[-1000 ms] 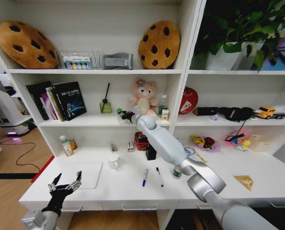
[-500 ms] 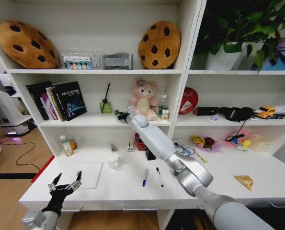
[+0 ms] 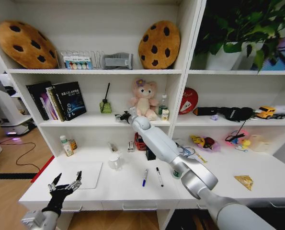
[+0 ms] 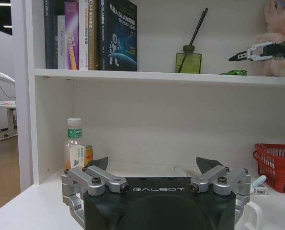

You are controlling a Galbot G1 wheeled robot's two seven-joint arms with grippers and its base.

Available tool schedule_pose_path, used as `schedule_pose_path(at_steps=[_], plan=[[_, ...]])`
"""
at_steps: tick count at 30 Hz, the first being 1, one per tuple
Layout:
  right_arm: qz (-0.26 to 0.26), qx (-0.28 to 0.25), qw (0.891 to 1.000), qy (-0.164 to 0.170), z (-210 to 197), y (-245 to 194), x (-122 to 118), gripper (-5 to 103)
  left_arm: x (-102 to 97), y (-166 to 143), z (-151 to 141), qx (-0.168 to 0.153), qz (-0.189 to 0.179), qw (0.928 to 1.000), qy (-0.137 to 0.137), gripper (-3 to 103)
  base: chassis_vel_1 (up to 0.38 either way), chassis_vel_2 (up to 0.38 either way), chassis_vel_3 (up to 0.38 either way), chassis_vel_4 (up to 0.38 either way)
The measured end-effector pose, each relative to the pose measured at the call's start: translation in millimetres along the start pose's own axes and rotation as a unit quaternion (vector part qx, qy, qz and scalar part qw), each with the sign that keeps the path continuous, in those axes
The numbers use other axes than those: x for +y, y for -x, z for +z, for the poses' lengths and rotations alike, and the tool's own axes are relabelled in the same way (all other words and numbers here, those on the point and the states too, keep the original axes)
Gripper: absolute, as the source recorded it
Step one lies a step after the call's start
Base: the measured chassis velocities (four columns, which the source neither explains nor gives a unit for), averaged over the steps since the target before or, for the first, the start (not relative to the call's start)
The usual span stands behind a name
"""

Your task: Organize the objects on the table.

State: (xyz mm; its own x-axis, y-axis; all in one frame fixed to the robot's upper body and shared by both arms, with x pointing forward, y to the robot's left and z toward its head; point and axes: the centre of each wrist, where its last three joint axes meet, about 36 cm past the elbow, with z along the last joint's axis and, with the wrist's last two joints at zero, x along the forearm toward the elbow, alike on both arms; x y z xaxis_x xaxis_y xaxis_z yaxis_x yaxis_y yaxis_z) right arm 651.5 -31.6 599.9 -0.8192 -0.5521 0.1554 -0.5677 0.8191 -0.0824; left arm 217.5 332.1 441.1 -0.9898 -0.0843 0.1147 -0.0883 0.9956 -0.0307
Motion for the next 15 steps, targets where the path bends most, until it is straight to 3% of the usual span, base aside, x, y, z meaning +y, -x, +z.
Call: schedule_pose_path(at_steps=[11, 15], plan=[[0.005, -0.003, 0.999, 0.045, 10, -89, 48, 100, 0.0, 0, 0, 0.000, 0.000, 1.0000, 0.000, 100, 0.000, 0.000, 0.000, 0.000], [0.052, 0.034, 0.993, 0.098, 37, -135, 68, 100, 0.0, 0, 0, 0.000, 0.000, 1.0000, 0.000, 100, 0.000, 0.000, 0.000, 0.000]])
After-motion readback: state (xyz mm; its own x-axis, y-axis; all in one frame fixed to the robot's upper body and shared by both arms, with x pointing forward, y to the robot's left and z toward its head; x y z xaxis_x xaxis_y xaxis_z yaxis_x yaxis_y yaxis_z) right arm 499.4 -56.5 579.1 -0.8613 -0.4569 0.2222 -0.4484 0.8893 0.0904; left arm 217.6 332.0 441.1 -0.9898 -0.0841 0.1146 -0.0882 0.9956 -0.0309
